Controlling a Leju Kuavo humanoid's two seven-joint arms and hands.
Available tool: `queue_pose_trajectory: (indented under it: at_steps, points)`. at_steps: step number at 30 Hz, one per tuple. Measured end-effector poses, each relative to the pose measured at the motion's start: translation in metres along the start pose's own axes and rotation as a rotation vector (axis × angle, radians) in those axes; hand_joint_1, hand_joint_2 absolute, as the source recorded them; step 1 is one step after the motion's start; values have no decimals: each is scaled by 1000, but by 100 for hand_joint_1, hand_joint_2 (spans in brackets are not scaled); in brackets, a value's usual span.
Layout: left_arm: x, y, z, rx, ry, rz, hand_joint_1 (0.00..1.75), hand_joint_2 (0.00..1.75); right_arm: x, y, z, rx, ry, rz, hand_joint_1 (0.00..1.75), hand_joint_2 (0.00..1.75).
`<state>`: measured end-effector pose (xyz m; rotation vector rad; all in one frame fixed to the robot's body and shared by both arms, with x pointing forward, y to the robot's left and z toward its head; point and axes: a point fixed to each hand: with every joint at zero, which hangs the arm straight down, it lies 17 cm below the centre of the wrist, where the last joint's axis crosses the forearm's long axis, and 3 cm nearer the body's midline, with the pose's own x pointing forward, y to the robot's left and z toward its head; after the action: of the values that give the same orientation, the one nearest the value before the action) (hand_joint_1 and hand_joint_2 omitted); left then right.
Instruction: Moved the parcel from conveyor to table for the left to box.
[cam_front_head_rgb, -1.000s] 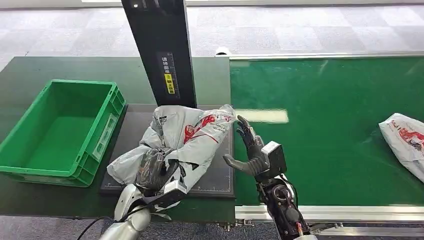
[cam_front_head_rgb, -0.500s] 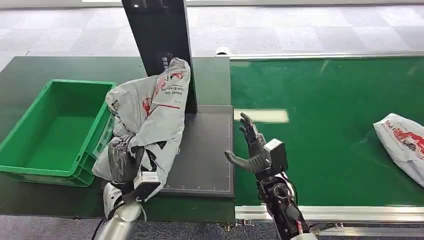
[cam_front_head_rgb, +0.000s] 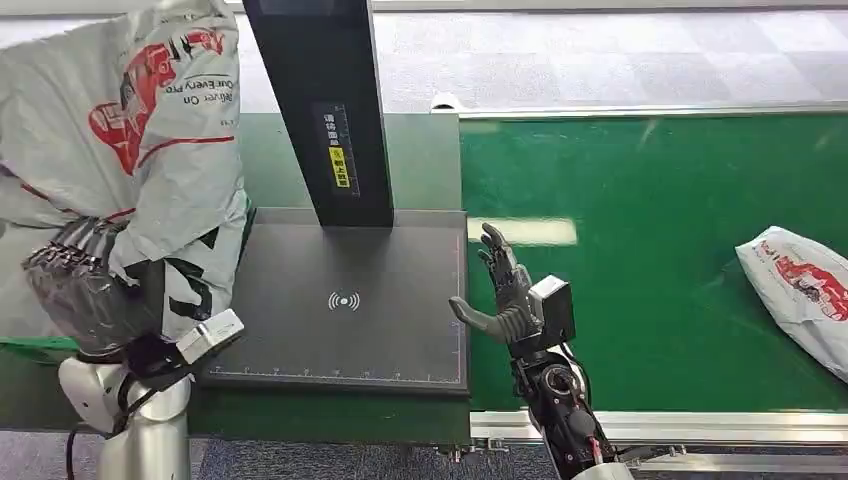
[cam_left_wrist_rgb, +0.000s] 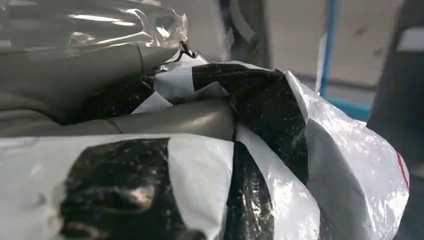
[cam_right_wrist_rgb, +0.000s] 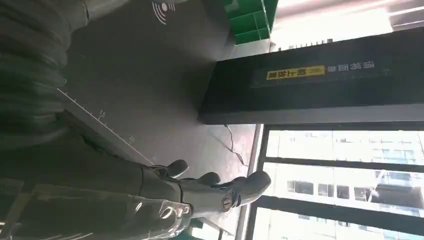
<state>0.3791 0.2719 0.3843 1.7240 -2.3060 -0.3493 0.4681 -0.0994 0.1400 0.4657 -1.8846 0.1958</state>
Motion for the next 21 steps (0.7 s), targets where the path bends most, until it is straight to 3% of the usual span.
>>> queue_pose_trajectory:
  at_steps: [8,21]
  points:
    - [-20,33,-19,71,-11,-119,175,0,0,1,-1,-3,-1,-3,0,175]
    - [-25,39,-23,73,-25,-176,175,0,0,1,-1,-6,-2,-6,0,175]
